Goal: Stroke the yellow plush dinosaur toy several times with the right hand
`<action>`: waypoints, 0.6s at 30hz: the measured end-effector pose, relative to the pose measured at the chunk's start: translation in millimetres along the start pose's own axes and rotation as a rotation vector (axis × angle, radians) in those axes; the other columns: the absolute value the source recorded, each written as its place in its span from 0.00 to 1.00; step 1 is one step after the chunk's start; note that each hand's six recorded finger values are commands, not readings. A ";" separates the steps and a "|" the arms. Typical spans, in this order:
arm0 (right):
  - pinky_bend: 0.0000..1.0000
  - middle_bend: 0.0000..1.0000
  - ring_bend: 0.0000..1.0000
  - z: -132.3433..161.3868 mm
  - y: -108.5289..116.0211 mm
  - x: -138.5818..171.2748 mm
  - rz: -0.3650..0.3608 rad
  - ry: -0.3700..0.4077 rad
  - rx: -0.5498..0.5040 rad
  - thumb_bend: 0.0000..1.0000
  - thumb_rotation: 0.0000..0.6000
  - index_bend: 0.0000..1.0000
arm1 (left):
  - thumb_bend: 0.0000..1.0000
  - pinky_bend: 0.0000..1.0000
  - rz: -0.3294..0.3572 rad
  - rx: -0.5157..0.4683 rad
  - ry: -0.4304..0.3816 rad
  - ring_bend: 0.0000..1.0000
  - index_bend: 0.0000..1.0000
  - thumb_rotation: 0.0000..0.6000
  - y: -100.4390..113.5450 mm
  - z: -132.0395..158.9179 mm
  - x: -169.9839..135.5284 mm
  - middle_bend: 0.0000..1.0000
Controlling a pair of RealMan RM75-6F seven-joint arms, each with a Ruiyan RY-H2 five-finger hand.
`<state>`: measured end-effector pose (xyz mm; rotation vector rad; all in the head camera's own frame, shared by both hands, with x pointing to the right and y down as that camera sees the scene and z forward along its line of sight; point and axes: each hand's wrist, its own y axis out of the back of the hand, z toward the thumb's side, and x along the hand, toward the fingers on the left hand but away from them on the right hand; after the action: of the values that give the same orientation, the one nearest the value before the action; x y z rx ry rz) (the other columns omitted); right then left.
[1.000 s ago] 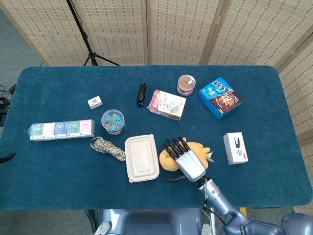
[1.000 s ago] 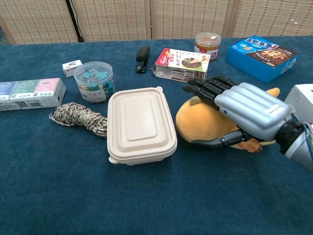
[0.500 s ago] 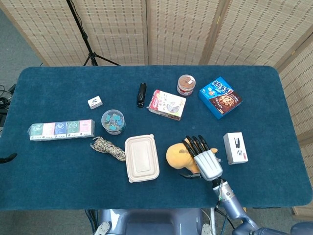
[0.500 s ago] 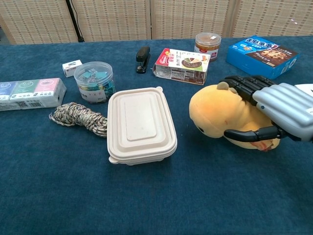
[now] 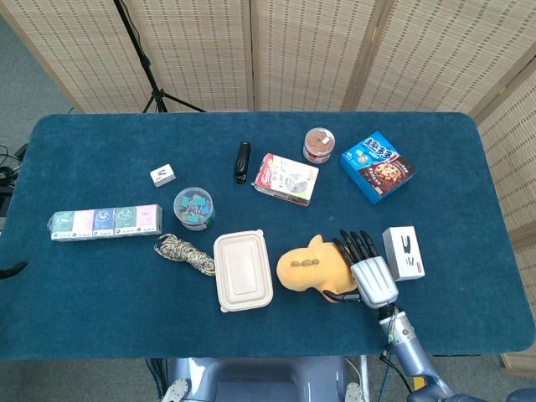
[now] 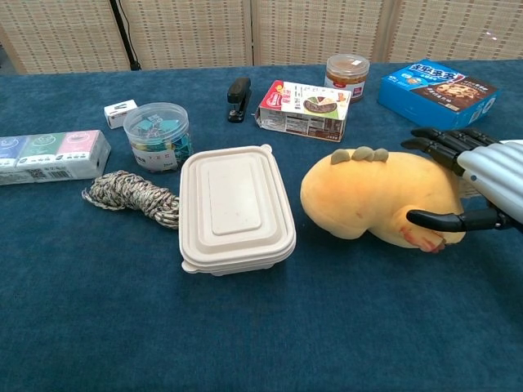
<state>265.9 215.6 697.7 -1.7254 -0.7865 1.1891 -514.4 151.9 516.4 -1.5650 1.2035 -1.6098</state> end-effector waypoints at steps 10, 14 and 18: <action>0.00 0.00 0.00 9.4 25.2 -6.6 -0.078 0.052 0.000 0.00 0.00 0.00 | 0.00 0.00 -0.001 0.002 0.000 0.00 0.00 1.00 -0.5 -0.5 -1.4 0.00; 0.00 0.00 0.00 3.5 45.6 -12.8 -0.122 0.055 0.037 0.00 0.00 0.00 | 0.00 0.00 0.001 0.003 0.003 0.00 0.00 1.00 0.1 -2.4 -2.1 0.00; 0.00 0.00 0.00 -10.3 66.6 -15.9 -0.158 0.042 0.089 0.00 0.00 0.00 | 0.00 0.00 0.002 0.007 0.004 0.00 0.00 1.00 0.0 -4.0 -3.6 0.00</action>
<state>271.5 171.0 645.1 -1.5801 -0.8169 1.0618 -517.7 155.8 515.2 -1.5566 1.2002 -1.6155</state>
